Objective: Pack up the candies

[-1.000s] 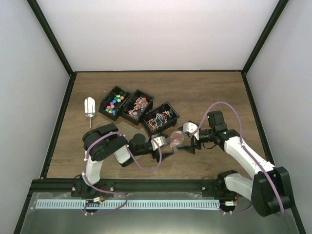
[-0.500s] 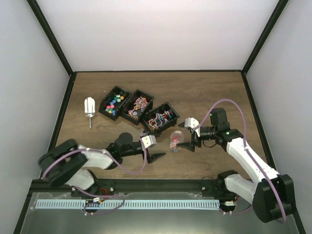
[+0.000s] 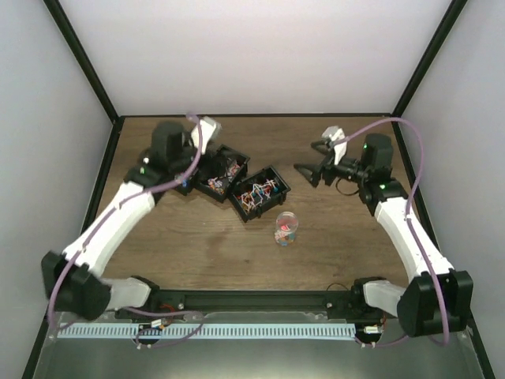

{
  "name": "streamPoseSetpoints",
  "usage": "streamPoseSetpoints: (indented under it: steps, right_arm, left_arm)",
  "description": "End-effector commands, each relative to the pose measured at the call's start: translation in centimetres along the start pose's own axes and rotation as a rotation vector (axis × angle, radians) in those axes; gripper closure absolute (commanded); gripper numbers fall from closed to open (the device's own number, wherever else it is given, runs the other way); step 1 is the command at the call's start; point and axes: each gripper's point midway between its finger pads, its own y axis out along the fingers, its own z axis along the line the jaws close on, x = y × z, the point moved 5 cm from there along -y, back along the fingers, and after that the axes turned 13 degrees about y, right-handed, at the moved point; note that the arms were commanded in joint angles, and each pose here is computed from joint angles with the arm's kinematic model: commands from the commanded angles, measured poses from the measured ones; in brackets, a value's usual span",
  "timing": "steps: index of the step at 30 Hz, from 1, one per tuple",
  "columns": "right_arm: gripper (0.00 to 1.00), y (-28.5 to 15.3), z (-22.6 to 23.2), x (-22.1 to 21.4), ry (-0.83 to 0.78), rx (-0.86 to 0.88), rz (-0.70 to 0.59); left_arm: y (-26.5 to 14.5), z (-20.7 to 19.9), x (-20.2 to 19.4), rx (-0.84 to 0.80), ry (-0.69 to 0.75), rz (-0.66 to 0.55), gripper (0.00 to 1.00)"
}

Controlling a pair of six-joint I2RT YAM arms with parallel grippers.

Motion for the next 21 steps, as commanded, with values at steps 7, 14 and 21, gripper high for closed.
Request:
streamPoseSetpoints:
  steps: [7,14,21]
  right_arm:
    - [0.0,-6.5,-13.6,0.9,0.395,-0.392,-0.157]
    - [0.0,-9.7,-16.9,-4.2,0.503,-0.542,-0.148]
    - [0.0,-9.9,-16.1,-5.1,0.559,-0.543,-0.184]
  left_arm:
    - [-0.5,17.3,-11.9,0.279,-0.468,0.621,0.0]
    - [-2.9,19.9,-15.7,0.412,-0.52,0.669,0.0]
    - [-4.0,19.1,-16.8,0.462,-0.524,0.685,0.0]
